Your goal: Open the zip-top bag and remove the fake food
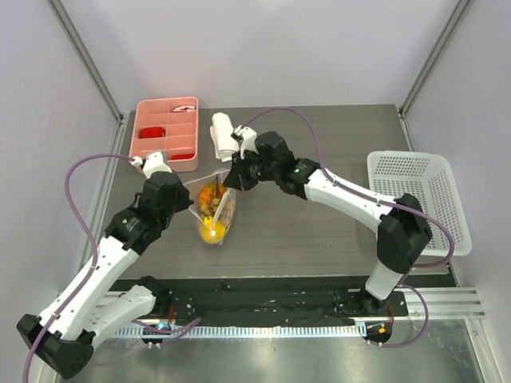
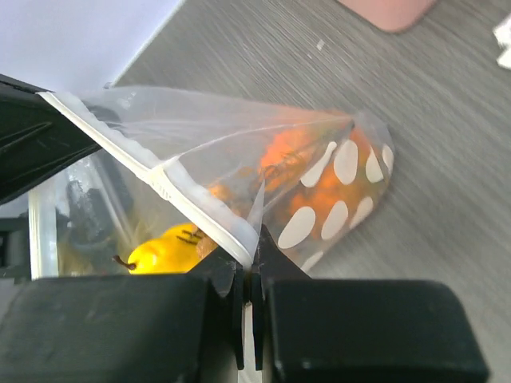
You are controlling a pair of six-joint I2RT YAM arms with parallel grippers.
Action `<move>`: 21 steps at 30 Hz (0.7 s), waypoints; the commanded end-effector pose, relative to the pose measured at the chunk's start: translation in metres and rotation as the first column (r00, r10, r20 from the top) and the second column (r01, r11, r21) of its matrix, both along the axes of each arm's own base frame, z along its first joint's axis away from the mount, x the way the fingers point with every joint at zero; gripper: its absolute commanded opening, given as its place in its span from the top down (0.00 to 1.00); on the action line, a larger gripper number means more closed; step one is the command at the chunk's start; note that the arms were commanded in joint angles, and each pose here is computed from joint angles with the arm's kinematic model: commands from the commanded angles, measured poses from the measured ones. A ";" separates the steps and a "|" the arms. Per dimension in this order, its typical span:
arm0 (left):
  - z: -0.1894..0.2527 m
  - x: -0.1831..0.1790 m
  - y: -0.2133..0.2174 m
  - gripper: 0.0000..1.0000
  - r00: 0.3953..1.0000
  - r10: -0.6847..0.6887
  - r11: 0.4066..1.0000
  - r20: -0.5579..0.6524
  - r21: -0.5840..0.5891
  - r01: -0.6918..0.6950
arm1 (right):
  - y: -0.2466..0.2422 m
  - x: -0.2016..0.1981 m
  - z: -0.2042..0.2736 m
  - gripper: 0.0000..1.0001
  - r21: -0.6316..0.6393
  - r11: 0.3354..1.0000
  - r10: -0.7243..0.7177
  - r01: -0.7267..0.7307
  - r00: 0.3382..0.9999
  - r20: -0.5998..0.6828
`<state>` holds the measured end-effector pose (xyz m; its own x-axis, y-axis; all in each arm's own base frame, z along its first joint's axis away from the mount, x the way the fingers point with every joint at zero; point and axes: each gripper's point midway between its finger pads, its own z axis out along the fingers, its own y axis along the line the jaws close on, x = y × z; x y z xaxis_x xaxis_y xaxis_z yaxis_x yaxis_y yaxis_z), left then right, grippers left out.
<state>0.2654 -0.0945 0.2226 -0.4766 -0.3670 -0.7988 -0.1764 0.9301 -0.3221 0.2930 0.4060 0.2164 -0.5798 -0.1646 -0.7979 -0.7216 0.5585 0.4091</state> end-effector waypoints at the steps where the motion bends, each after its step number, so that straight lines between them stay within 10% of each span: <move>1: 0.029 -0.002 0.016 1.00 0.992 0.062 0.998 0.107 -0.019 -0.060 | 0.011 -0.001 0.021 0.95 0.108 0.977 0.174 -0.184 0.980 0.092; 12: 0.069 -0.001 0.002 1.00 0.975 -0.075 0.997 0.211 0.005 0.076 | 0.045 0.017 0.010 0.87 0.200 0.959 0.201 -0.199 0.980 0.009; 21: 0.010 0.015 -0.010 1.00 0.989 -0.073 0.997 0.131 0.007 0.072 | 0.004 0.037 -0.035 0.41 -0.085 0.991 -0.120 0.106 0.978 -0.173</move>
<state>0.2672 -0.1013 0.2278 -0.4565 -0.2961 -0.8390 -0.0675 0.9518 -0.2992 0.3231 0.4365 0.1722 -0.6742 -0.1913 -0.7134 -0.6882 0.5134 0.5127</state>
